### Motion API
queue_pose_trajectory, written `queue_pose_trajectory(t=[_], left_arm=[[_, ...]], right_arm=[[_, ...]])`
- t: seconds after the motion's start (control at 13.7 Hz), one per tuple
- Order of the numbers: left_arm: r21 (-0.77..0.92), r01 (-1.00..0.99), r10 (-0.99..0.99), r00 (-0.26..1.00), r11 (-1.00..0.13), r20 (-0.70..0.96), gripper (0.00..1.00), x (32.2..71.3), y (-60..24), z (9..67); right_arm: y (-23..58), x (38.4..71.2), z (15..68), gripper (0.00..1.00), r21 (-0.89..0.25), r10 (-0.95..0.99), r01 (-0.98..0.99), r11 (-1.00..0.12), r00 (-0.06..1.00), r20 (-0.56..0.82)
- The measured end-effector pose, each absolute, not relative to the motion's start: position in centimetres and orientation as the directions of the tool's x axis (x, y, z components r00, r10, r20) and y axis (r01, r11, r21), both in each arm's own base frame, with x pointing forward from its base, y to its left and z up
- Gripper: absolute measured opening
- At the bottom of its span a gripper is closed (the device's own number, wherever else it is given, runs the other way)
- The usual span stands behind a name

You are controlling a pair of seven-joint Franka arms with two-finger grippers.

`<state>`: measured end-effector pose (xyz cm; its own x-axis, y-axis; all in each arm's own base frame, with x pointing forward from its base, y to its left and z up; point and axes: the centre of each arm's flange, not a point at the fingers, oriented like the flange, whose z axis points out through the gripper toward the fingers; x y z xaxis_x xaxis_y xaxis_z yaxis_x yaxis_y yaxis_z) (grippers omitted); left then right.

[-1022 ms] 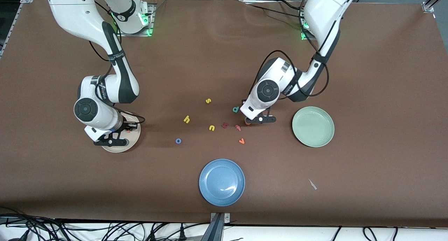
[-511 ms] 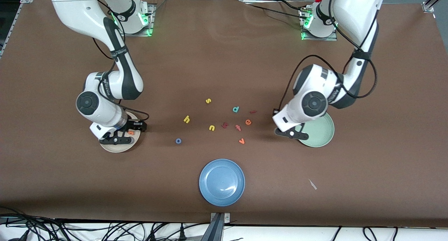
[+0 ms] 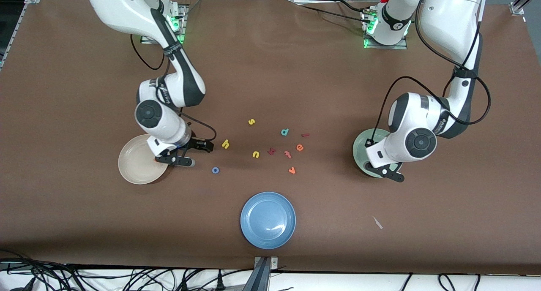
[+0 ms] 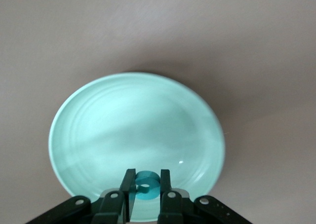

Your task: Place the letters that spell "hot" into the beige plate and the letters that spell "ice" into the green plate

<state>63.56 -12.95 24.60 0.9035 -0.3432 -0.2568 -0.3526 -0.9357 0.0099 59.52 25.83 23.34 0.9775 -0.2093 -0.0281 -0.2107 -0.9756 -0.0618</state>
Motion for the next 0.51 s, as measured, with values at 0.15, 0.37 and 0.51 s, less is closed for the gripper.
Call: queue_pose_trajectory(t=[0.15,0.37,0.51], left_arm=[[0.008,-0.347,-0.333,0.895,-0.938,-0.295,0.21,63.1,-11.5,22.5],[0.011,-0.343,-0.326,0.883,-0.939,-0.337,0.21,62.3,-11.1,20.1],[0.014,-0.341,-0.323,0.876,-0.940,-0.358,0.21,61.4,-10.9,18.9]], right_arm=[[27.7,58.7,22.5,1.00,-0.060,-0.314,-0.315,-0.947,0.949,-0.026],[30.7,57.2,20.9,1.00,-0.062,-0.428,-0.428,-0.902,0.904,-0.018],[32.3,56.4,19.8,1.00,-0.069,-0.462,-0.462,-0.884,0.887,-0.008]])
